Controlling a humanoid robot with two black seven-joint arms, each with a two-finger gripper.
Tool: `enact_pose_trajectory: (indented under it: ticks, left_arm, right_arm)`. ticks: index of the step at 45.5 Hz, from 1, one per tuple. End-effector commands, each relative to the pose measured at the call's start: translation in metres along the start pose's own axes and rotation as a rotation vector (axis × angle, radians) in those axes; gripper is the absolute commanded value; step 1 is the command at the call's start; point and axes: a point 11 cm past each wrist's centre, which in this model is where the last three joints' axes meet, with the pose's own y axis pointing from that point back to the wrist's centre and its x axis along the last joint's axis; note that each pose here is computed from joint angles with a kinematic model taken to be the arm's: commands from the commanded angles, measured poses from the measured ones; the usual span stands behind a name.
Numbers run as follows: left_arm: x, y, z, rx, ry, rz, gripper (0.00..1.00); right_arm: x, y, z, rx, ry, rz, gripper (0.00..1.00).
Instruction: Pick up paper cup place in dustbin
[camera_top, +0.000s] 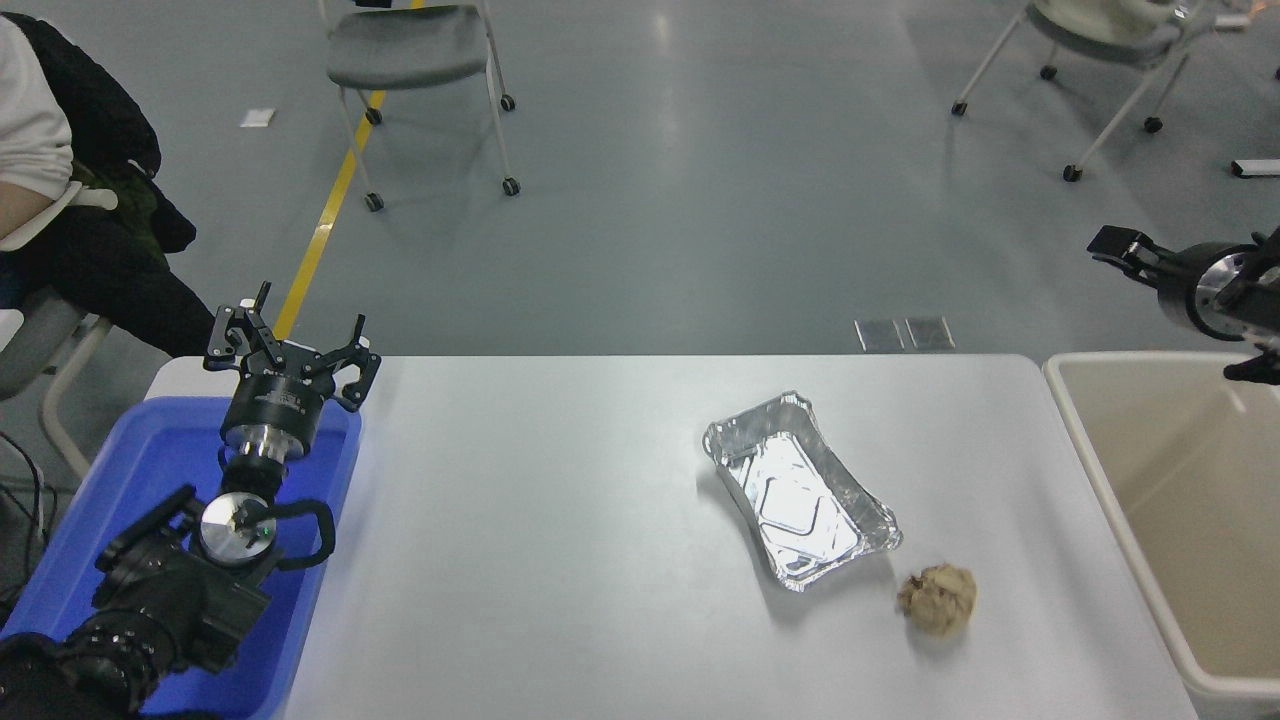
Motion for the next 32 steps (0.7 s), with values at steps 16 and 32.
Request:
enact_pose_trajectory:
  ticks: [16,32]
  left_arm:
    - [0.000,0.000,0.000,0.000,0.000,0.000,0.99]
    - [0.000,0.000,0.000,0.000,0.000,0.000,0.99]
  right_arm:
    - [-0.001,0.105,-0.059,-0.042,0.313,-0.378,1.00]
    - [-0.021,0.152,-0.085,-0.078,0.409,-0.589,1.00]
